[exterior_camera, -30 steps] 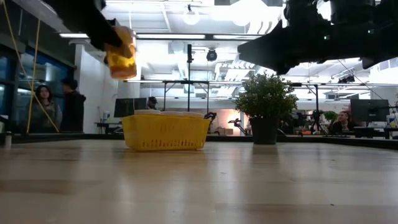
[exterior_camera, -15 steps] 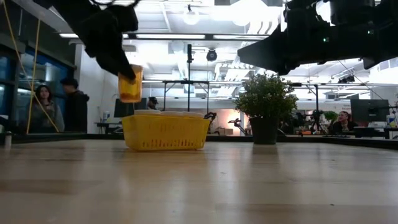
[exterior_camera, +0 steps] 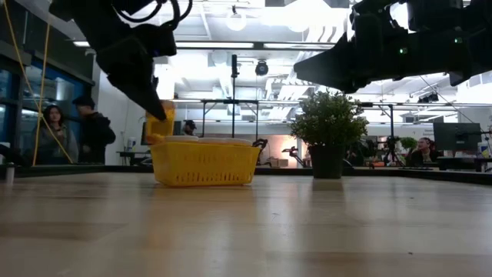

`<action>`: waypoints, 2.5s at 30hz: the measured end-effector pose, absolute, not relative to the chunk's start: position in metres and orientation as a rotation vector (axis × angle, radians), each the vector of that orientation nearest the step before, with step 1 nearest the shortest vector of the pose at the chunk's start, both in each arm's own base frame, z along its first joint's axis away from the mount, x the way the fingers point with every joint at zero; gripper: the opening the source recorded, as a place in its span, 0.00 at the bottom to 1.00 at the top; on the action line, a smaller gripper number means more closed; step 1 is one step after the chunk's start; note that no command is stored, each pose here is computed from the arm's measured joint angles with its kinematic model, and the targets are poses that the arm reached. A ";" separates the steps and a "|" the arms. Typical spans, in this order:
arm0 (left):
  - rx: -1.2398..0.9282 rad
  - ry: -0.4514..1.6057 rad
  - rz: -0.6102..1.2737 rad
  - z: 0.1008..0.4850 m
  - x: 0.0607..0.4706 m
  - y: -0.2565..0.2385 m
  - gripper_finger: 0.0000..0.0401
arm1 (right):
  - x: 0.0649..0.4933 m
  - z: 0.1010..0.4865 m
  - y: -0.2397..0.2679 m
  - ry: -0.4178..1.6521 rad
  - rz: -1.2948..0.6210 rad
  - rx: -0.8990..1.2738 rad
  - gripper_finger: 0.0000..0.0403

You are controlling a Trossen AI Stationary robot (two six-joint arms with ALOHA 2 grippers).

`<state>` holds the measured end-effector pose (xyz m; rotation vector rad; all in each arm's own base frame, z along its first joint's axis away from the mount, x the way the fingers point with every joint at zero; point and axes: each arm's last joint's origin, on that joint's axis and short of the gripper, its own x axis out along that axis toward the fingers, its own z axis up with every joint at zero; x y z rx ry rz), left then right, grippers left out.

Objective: Pick and place pill bottles into a basket
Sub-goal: Put the yellow pill bottle into the bin, then return to Home Position

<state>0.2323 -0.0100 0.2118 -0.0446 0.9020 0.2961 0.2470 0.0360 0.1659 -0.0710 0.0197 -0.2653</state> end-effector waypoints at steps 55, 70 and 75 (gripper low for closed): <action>-0.014 0.801 0.200 0.221 0.242 0.005 0.57 | 0.247 0.167 0.036 0.010 -0.264 -0.068 0.49; 0.120 0.377 0.010 0.240 0.196 -0.023 0.06 | 0.247 0.168 0.036 -0.003 -0.260 -0.040 0.49; 0.100 0.284 0.028 0.230 0.175 -0.019 0.10 | 0.247 0.168 0.036 -0.003 -0.260 -0.039 0.49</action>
